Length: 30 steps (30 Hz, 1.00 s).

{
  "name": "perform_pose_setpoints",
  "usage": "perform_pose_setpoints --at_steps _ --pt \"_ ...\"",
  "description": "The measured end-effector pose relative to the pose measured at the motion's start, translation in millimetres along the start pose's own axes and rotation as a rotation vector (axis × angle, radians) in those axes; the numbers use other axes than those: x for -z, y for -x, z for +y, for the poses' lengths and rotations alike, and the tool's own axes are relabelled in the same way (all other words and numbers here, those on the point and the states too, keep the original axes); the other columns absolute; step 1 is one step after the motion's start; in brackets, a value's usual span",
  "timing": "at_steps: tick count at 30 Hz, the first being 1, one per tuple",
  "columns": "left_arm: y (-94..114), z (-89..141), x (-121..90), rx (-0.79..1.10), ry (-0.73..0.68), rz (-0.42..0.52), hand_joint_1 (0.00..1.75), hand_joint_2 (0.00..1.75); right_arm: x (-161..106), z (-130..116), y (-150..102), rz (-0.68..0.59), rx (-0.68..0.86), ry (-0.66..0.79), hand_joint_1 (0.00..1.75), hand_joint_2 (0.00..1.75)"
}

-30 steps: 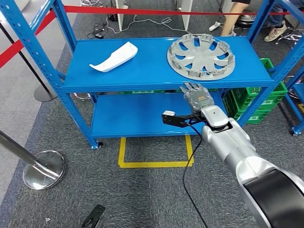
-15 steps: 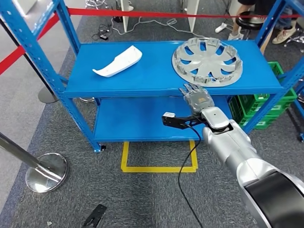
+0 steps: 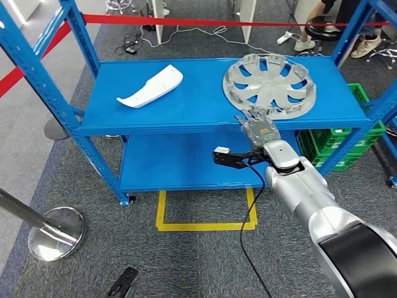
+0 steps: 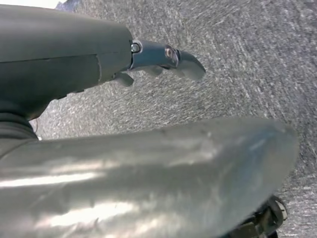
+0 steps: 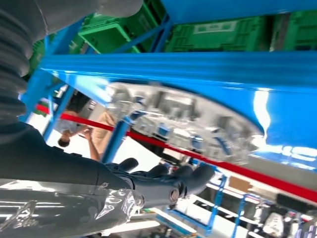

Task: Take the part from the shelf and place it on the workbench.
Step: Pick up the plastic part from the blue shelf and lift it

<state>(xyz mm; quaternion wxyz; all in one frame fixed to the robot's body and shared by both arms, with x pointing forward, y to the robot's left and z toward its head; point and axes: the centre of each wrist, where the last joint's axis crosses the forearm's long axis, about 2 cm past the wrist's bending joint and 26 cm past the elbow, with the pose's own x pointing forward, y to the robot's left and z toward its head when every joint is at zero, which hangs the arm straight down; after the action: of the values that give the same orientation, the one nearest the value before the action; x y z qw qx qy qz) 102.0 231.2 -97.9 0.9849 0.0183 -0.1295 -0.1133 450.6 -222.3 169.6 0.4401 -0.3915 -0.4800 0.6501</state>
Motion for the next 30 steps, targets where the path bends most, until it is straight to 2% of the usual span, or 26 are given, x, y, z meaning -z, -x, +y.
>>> perform_pose_setpoints --at_steps 30 --pt "2.6 -0.5 -0.1 0.000 0.002 0.011 0.00 0.00 -0.8 2.7 0.4 -0.005 0.002 -0.009 0.00 1.75"
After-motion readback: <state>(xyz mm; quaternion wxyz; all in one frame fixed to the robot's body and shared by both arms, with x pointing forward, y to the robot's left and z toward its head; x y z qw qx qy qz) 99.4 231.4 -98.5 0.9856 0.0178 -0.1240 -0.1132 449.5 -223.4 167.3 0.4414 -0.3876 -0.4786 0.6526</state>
